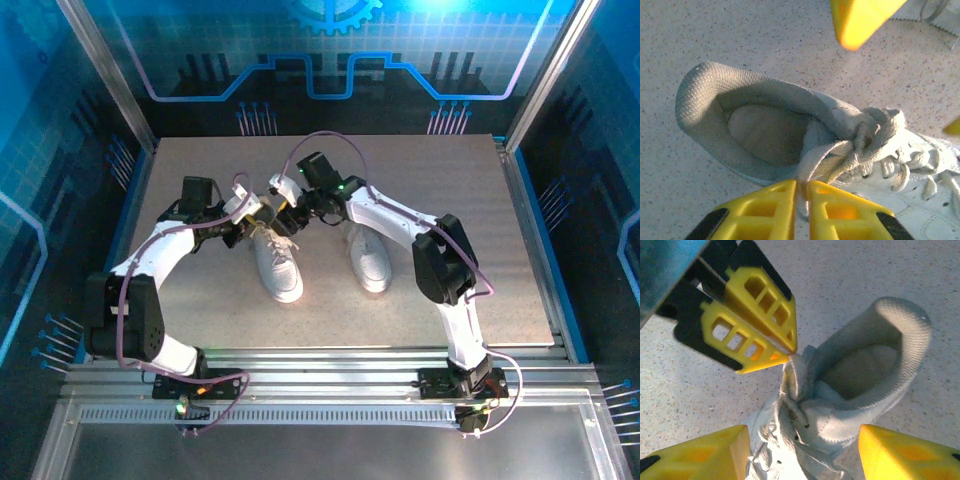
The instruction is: Tie the shoes
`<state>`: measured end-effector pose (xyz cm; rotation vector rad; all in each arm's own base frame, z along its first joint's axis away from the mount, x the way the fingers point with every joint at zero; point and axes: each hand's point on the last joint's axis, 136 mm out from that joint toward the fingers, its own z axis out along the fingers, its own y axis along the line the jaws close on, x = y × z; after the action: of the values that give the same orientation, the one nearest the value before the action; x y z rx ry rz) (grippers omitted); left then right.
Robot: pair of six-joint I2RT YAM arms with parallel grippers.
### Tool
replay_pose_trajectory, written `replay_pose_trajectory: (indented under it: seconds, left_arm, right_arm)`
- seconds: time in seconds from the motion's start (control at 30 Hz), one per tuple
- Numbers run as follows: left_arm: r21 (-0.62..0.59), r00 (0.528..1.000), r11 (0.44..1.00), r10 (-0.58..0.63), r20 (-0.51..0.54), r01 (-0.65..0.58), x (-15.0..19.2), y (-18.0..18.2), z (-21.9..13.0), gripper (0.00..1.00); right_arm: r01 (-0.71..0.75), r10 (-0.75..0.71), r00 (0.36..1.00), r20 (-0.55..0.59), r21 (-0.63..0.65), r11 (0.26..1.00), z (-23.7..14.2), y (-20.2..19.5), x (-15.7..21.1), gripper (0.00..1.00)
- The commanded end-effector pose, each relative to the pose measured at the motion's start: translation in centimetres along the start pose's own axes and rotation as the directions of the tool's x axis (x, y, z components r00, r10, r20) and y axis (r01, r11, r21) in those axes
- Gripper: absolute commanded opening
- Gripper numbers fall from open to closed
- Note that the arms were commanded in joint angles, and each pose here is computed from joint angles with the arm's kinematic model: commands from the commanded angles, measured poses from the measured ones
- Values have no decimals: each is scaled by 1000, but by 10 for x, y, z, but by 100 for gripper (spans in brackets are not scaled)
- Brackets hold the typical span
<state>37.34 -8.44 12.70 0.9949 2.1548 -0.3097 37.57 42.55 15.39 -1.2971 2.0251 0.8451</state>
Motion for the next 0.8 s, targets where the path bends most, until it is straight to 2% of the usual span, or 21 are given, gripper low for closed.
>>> replay_pose_trajectory:
  seconds: [0.0,0.07,0.4,0.6,0.77]
  left_arm:
    - [7,999,1000,11,46,-12,-11,-2,-5,4]
    - [3,998,1000,5,56,-6,-12,-2,-8,0]
    - [13,996,1000,-25,91,24,-14,-7,-24,0]
    - [15,995,998,-60,80,59,-7,-8,-29,0]
    - [8,993,996,-93,68,93,-1,-7,-36,0]
  right_arm:
    - [61,-58,997,40,-71,996,10,15,-12,59]
    - [70,-66,997,51,-88,994,14,18,-14,59]
    - [90,-82,994,74,-118,989,40,18,-20,57]
    - [92,-86,995,55,-122,988,51,14,-16,40]
    - [110,-107,994,29,-120,987,53,14,-6,36]
